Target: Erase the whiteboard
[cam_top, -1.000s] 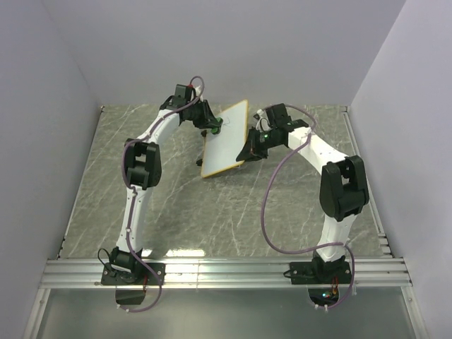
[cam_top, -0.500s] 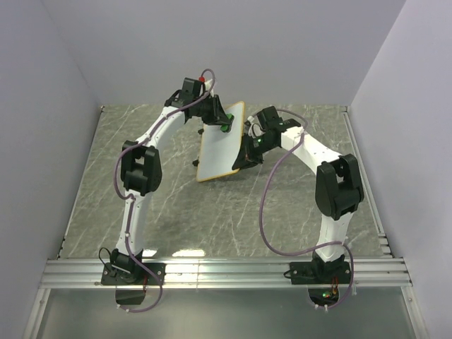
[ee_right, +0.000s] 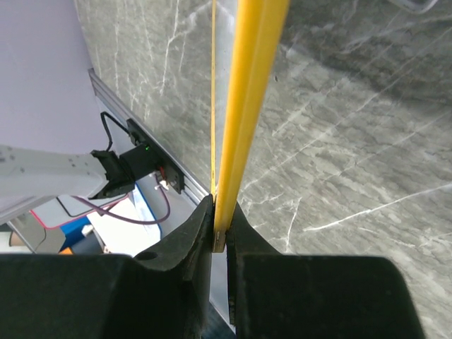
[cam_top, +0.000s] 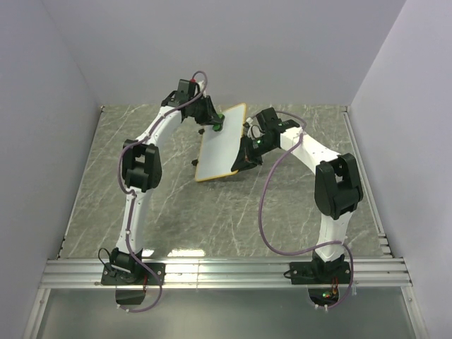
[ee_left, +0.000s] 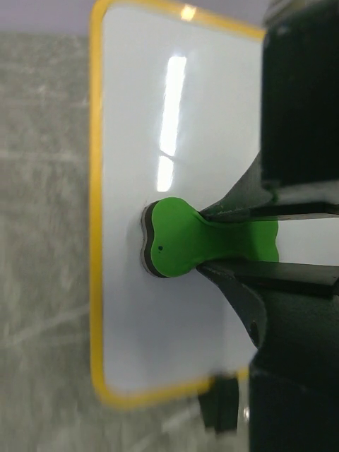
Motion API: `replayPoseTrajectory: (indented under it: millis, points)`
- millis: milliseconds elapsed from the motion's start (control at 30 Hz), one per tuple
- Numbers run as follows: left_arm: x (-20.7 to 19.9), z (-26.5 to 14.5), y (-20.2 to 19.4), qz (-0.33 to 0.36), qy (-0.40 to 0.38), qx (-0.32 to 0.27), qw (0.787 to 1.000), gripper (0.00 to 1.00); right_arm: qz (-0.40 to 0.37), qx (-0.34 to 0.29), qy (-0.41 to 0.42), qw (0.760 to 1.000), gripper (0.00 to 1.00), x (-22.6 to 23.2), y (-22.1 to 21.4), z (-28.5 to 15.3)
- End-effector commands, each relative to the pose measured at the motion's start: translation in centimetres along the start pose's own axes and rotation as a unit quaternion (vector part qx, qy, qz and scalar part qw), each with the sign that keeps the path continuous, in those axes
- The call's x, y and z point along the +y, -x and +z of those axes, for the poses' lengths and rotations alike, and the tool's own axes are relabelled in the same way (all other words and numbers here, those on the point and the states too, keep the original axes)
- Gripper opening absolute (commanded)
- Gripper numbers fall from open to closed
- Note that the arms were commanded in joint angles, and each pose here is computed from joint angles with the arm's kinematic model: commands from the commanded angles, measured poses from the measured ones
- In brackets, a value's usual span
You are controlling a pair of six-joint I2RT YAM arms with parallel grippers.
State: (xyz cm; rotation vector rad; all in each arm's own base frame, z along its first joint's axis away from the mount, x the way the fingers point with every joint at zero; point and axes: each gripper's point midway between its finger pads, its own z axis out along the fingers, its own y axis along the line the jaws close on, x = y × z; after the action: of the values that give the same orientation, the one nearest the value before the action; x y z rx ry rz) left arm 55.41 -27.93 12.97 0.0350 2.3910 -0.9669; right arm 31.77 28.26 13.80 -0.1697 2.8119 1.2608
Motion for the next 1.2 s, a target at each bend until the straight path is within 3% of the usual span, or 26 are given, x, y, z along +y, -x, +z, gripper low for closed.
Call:
replayPoseTrajectory:
  millis: [0, 267, 533, 800, 900, 1167]
  points:
    - [7.5, 2.4, -2.9, -0.026, 0.089, 0.039, 0.995, 0.0, -0.098, 0.048, 0.051, 0.993, 0.0, 2.8, -3.5, 1.3]
    - [9.4, 2.2, -2.7, -0.037, 0.089, 0.041, 0.995, 0.0, -0.098, 0.051, 0.036, 0.993, 0.0, 2.4, -3.4, 1.4]
    - [4.1, -0.1, -0.6, -0.035, 0.026, 0.014, 0.999, 0.0, -0.096, 0.043, 0.025, 0.994, 0.0, 2.2, -2.0, 1.9]
    - [-6.5, -0.5, -3.9, 0.005, -0.047, 0.038, 0.998, 0.0, -0.092, 0.041, 0.031, 0.994, 0.0, 2.4, -0.9, 2.6]
    - [-8.7, -0.9, -5.1, 0.012, -0.057, 0.045, 0.997, 0.0, -0.093, 0.04, 0.033, 0.994, 0.0, 2.6, -0.6, 2.7]
    - [-10.3, -2.2, -5.5, 0.014, -0.068, 0.047, 0.996, 0.0, -0.096, 0.034, 0.028, 0.994, 0.0, 2.6, 0.1, 2.8]
